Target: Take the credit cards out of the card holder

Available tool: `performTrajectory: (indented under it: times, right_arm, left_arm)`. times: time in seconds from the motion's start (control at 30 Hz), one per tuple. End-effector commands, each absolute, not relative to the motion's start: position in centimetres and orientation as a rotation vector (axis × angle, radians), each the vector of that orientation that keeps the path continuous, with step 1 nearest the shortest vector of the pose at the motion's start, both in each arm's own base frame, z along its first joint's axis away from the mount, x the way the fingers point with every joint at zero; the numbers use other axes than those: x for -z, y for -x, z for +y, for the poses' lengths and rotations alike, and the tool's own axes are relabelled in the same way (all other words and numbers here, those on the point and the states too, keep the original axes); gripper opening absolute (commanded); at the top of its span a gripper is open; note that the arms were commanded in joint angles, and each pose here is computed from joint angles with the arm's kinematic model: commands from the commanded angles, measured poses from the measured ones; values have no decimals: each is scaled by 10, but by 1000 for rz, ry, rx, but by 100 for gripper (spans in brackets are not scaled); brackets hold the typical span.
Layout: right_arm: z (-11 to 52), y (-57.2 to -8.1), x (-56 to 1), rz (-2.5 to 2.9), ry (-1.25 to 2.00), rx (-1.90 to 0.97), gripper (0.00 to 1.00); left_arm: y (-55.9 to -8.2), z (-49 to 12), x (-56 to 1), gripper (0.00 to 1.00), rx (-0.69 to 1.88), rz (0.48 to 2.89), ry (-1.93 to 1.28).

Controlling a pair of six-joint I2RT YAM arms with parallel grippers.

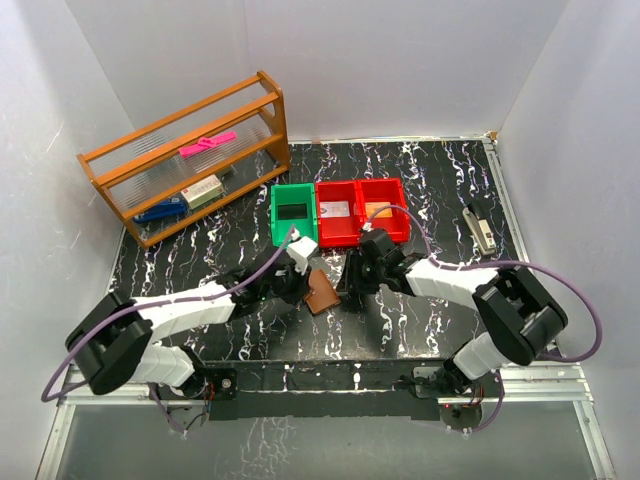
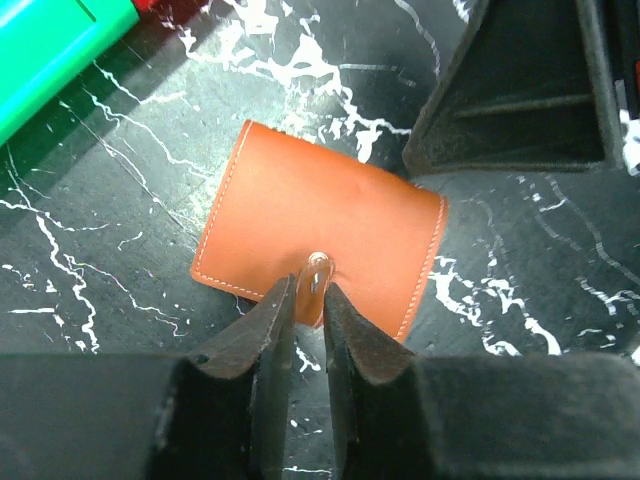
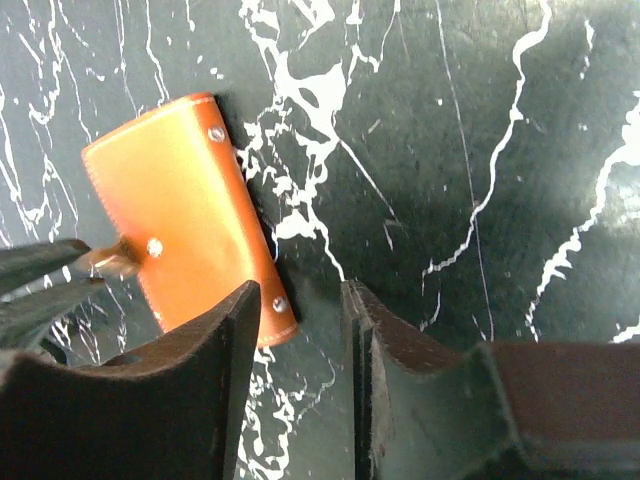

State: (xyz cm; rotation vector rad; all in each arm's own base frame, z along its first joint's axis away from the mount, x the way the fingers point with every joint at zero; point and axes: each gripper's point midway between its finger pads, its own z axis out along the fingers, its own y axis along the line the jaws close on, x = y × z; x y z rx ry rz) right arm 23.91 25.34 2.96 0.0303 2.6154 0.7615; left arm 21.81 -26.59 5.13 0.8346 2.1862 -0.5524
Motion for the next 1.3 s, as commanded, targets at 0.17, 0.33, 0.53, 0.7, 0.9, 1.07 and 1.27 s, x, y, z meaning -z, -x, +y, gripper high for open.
performTrajectory:
  times: [0.17, 0.33, 0.53, 0.7, 0.9, 1.07, 1.27]
  right_arm:
    - [292, -243, -104, 2427, 184, -1062, 40]
    - [301, -242, -92, 2455, 181, -1083, 29]
    - [294, -246, -70, 2543, 97, -987, 31]
    - [280, -242, -53, 2584, 58, -903, 30]
    - [269, -235, -39, 2605, 26, -857, 30]
    - [265, -232, -36, 2597, 0, -853, 29]
    - [263, -230, -32, 2604, -1, -848, 29]
  left_arm:
    - [-222, -260, -79, 26, 641, 2116, -606]
    - [-226, -246, -84, 43, 615, 2158, -405]
    - [-227, -231, -86, 77, 575, 2288, -81]
    - [-214, -240, -79, 83, 511, 2573, 150]
    - [-201, -240, -56, 87, 272, 2829, 233]
    - [-200, -224, -49, 88, 81, 2869, 280]
    - [-204, -230, -44, 87, 42, 2898, 305]
